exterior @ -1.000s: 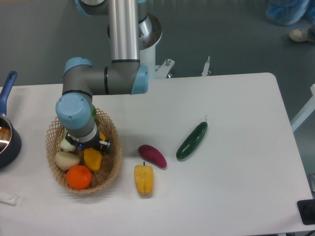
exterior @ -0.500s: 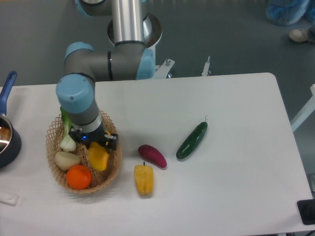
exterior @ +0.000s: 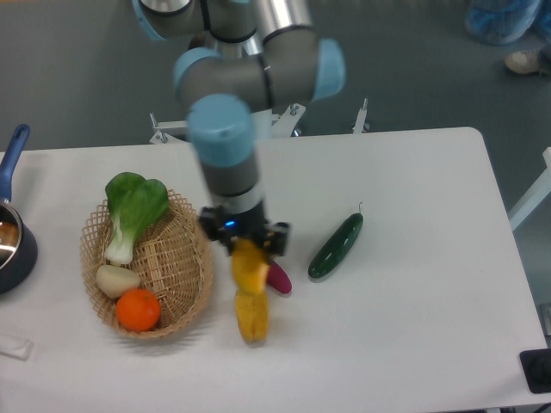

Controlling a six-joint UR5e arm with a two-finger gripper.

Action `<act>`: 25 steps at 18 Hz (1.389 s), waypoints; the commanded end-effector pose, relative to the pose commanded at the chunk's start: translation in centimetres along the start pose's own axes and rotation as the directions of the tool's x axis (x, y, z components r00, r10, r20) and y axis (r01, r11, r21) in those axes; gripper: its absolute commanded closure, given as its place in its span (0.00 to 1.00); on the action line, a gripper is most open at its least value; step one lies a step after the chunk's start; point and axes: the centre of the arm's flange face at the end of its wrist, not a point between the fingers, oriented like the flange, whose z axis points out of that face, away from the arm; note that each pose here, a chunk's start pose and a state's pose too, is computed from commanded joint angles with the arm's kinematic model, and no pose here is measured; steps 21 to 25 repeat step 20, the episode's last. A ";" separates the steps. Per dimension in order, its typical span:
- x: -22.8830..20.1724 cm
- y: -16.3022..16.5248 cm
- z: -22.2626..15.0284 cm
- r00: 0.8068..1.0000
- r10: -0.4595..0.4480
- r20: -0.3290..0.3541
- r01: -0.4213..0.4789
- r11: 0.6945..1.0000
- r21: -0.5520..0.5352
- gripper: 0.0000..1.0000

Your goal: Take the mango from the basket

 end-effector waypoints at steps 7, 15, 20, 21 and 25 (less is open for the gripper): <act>-6.6 5.1 -0.3 0.995 0.098 0.001 -0.098 0.995 0.015 0.82; -12.1 11.3 0.8 0.979 0.204 -0.012 -0.204 0.979 -0.008 0.82; -13.7 13.8 1.3 0.971 0.237 -0.032 -0.238 0.971 -0.019 0.82; -13.7 13.8 1.3 0.971 0.237 -0.032 -0.238 0.971 -0.019 0.82; -13.7 13.8 1.3 0.971 0.237 -0.032 -0.238 0.971 -0.019 0.82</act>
